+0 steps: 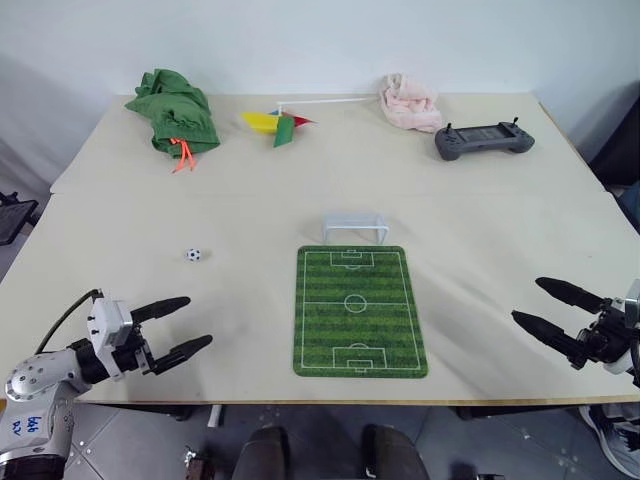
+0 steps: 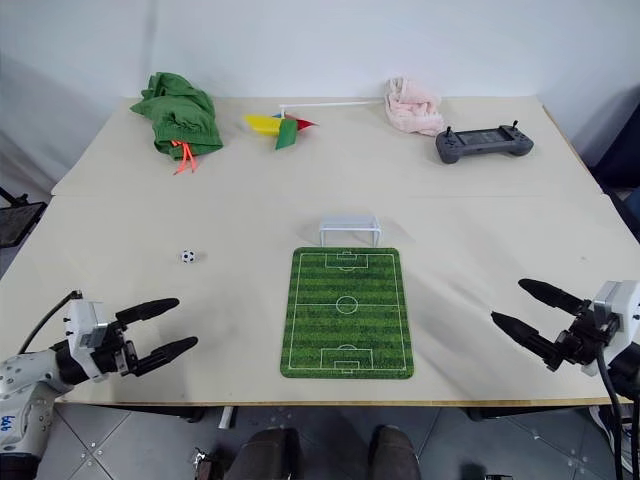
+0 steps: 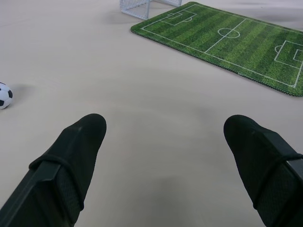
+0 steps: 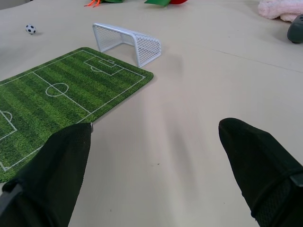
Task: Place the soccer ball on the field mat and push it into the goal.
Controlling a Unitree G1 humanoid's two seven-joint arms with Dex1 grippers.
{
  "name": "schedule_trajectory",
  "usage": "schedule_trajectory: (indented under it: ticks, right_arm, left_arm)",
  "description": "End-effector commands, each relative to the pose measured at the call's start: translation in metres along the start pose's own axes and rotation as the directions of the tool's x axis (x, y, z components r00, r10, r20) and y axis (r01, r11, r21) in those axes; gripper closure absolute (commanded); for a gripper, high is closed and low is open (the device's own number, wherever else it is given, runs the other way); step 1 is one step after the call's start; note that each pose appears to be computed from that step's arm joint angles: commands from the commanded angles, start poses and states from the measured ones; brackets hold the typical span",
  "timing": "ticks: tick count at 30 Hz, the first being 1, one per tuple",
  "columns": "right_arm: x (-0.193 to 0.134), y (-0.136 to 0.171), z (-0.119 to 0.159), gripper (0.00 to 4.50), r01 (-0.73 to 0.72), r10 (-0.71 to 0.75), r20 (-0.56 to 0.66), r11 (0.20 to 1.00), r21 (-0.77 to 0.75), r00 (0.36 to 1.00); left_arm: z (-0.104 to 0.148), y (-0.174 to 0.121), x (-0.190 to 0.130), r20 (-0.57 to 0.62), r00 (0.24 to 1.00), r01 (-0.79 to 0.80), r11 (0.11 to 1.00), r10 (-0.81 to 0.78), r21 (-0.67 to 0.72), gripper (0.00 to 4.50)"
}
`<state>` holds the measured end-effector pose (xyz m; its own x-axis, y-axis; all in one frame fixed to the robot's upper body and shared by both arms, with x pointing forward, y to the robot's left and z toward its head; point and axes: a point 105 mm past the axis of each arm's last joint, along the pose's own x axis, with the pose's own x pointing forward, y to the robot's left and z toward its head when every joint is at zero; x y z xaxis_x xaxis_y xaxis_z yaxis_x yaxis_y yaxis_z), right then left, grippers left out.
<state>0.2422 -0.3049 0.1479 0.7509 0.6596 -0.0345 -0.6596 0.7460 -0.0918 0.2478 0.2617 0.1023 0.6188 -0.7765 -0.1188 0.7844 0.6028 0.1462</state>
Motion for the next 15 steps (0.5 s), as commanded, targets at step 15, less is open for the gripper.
schedule_trajectory:
  ticks: [15]
  right_arm:
    - [0.003,-0.004,0.014,0.00,-0.009,0.009,0.008,1.000,-0.030,1.000]
  left_arm:
    - [0.032,0.009,0.001,0.021,0.995,-0.095,0.995,0.094,0.044,0.05]
